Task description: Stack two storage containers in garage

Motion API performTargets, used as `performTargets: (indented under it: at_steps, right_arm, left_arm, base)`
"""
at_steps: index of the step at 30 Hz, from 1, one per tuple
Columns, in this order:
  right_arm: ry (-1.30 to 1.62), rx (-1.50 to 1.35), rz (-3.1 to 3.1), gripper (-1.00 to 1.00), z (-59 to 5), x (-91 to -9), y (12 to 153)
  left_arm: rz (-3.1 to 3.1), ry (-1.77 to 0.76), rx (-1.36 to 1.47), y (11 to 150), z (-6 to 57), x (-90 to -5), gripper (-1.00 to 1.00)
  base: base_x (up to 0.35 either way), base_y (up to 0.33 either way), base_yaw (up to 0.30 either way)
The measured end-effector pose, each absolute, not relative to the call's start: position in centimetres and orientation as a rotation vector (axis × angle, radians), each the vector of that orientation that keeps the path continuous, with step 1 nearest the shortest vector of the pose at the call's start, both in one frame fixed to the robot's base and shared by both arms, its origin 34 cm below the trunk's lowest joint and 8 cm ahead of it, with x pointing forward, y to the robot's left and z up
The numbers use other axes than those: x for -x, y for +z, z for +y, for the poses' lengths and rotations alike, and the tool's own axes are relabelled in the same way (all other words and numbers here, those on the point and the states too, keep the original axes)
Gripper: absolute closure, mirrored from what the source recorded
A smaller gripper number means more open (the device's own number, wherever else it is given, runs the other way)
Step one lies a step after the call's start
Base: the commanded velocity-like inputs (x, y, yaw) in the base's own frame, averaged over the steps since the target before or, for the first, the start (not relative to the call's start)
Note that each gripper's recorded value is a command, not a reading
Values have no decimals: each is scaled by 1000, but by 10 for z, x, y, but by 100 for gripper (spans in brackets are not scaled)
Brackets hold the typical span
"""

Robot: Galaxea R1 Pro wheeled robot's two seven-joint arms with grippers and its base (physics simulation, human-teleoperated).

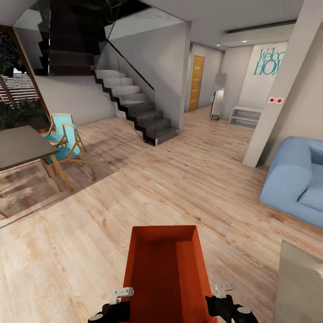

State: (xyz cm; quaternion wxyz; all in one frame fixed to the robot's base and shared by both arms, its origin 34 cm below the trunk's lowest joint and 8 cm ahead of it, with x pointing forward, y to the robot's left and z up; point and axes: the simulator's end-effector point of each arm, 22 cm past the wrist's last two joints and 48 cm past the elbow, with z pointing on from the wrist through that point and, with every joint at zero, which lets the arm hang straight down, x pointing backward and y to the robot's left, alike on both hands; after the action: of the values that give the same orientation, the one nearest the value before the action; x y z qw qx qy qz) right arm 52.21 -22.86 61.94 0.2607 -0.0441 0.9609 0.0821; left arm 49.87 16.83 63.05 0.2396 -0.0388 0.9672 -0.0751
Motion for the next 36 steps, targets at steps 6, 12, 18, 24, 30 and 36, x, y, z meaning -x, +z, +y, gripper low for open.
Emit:
performTargets:
  at_steps: [6, 12, 18, 24, 30, 36]
  right_arm:
    - [221, 120, 2592, 100, -229, -524, 630]
    - [220, 121, 2583, 100, -229, -525, 641]
    - [219, 122, 2573, 100, -229, -527, 651]
    - [218, 122, 2564, 100, -229, -528, 662]
    - [217, 123, 2554, 100, -229, -529, 672]
    - [216, 124, 2545, 100, -229, -530, 681]
  left_arm:
    - [2638, -205, 105, 641, 168, -500, 100]
    - [2629, -206, 104, 652, 168, -502, 100]
    - [2619, -205, 100, 662, 168, -503, 100]
    - [2609, -205, 99, 672, 168, -504, 100]
    - [2600, -205, 98, 682, 168, -505, 100]
    - [2591, -205, 99, 691, 168, -506, 100]
  base:
    - [0, 0, 0]
    - [0, 0, 0]
    - [0, 0, 0]
    - [0, 0, 0]
    - [0, 0, 0]
    - [0, 0, 0]
